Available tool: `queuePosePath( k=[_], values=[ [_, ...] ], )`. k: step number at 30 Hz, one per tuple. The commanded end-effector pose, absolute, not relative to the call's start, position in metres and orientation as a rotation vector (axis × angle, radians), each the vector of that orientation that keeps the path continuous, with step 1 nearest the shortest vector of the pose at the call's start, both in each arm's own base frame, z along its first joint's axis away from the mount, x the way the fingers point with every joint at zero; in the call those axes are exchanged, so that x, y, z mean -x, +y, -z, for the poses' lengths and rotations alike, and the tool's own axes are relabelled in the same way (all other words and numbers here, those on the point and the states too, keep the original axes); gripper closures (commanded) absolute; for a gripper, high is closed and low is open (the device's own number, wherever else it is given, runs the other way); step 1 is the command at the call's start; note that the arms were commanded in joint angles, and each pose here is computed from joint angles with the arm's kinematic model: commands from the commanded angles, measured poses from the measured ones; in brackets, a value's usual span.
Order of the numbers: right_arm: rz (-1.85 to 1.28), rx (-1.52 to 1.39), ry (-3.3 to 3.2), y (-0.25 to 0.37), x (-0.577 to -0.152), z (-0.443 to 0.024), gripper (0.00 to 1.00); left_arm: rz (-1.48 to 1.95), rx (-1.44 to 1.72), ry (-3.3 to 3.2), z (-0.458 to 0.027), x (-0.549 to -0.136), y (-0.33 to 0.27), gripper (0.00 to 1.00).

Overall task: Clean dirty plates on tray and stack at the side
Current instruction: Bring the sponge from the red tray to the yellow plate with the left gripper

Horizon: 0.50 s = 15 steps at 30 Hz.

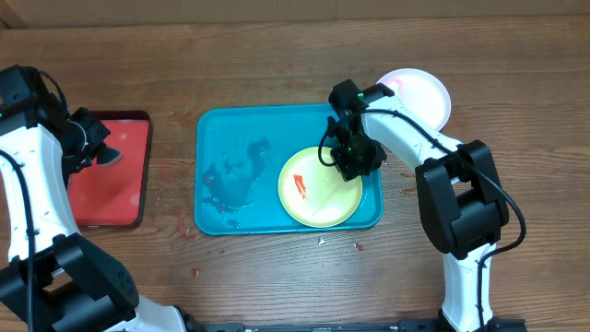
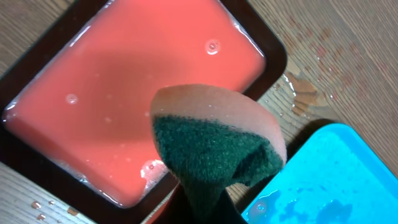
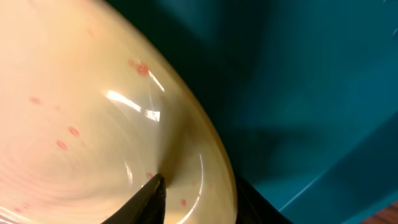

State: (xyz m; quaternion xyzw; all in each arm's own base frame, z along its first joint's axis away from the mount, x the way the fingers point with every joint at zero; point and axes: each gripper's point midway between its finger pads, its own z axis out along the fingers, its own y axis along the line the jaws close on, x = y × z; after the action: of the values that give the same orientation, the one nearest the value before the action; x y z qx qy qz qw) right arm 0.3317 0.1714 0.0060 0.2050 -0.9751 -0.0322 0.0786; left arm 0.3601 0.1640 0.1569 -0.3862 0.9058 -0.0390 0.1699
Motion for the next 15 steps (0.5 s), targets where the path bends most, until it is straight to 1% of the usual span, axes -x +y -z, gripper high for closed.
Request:
queuePosePath(
  k=[1, 2, 3, 6, 7, 9, 11, 15],
  values=[
    [0.084, -0.492, -2.922, 0.167, -0.323, -0.002, 0.67, 0.141, 1.016, 2.608, -0.154, -0.365, 0.154, 0.96],
    [0.083, -0.484, -2.923, 0.167, -0.322, -0.001, 0.69, 0.142, 1.01, 2.61, -0.154, -0.366, 0.153, 0.95],
    [0.084, -0.479, -2.927, 0.167, -0.323, -0.001, 0.75, 0.143, 1.004, 2.611, -0.154, -0.367, 0.151, 0.96],
    [0.089, -0.453, -2.948, 0.169, -0.327, 0.0, 0.83, 0.157, 0.963, 2.623, -0.155, -0.37, 0.144, 0.96],
    [0.093, -0.432, -2.961, 0.17, -0.329, 0.0, 0.87, 0.178, 0.921, 2.635, -0.155, -0.372, 0.139, 0.96],
    [0.115, -0.372, -2.988, 0.174, -0.334, 0.001, 0.91, 0.239, 0.838, 2.654, -0.157, -0.377, 0.125, 0.96],
    [0.207, -0.366, -3.002, 0.186, -0.338, 0.0, 0.96, 0.317, 0.754, 2.667, -0.159, -0.383, 0.107, 0.96],
    [0.402, -0.368, -3.025, 0.213, -0.347, -0.003, 0.96, 0.404, 0.627, 2.691, -0.161, -0.392, 0.07, 0.96]
  ],
)
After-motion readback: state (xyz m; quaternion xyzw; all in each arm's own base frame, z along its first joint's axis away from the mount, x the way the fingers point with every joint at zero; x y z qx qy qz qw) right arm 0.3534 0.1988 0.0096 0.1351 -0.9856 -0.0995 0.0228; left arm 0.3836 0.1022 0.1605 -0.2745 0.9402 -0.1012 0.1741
